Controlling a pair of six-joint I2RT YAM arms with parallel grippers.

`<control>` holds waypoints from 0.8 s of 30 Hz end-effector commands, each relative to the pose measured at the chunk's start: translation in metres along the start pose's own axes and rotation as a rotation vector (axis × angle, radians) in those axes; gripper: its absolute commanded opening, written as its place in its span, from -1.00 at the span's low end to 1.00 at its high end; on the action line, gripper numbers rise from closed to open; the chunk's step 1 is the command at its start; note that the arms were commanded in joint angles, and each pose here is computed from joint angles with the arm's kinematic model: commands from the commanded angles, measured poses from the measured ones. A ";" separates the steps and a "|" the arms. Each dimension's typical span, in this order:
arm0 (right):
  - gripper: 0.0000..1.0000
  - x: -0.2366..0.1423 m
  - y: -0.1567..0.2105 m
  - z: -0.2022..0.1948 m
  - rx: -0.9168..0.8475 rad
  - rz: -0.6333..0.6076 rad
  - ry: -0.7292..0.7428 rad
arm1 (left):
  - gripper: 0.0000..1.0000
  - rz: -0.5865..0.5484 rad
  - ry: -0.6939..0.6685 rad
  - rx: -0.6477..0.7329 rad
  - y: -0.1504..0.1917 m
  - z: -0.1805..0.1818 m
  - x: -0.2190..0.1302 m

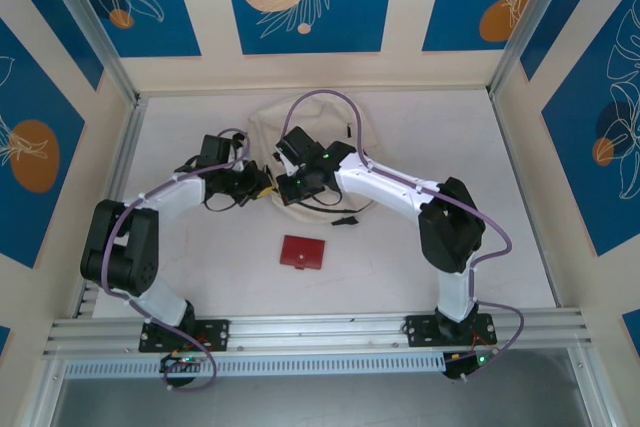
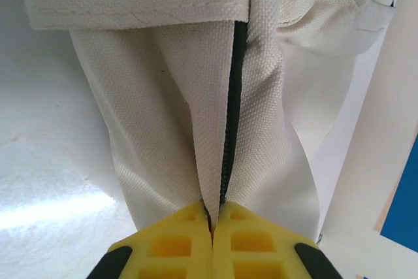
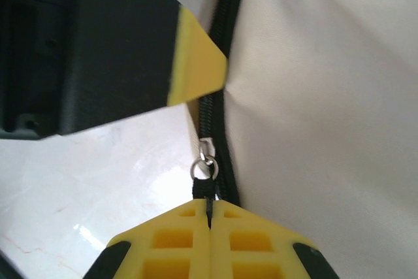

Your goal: Pack the student bag

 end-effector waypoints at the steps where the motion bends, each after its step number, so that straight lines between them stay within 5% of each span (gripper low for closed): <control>1: -1.00 -0.012 0.020 -0.003 0.006 0.088 0.112 | -0.92 -0.026 -0.060 0.005 -0.001 0.008 -0.001; 10: -0.98 -0.024 0.039 -0.004 0.042 0.120 0.152 | -0.98 -0.045 -0.060 0.012 -0.011 0.005 0.003; 16: 0.02 -0.049 0.032 -0.021 0.203 -0.023 0.098 | -0.98 -0.035 -0.054 0.048 -0.010 0.001 0.000; 24: 0.26 -0.049 0.050 -0.128 0.551 -0.064 0.114 | -0.94 -0.017 -0.048 0.057 -0.008 0.002 0.001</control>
Point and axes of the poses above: each hand's point on the last joint's axis, 136 mm out from that joint toward the fingers, its own x axis out along the fingers, its own z axis along the line the jaws close on, y = z × x, the point moved 7 cm from there along -x, back along the fingers, and after that the axes turned 3 degrees about -x, right-handed, at the moved point
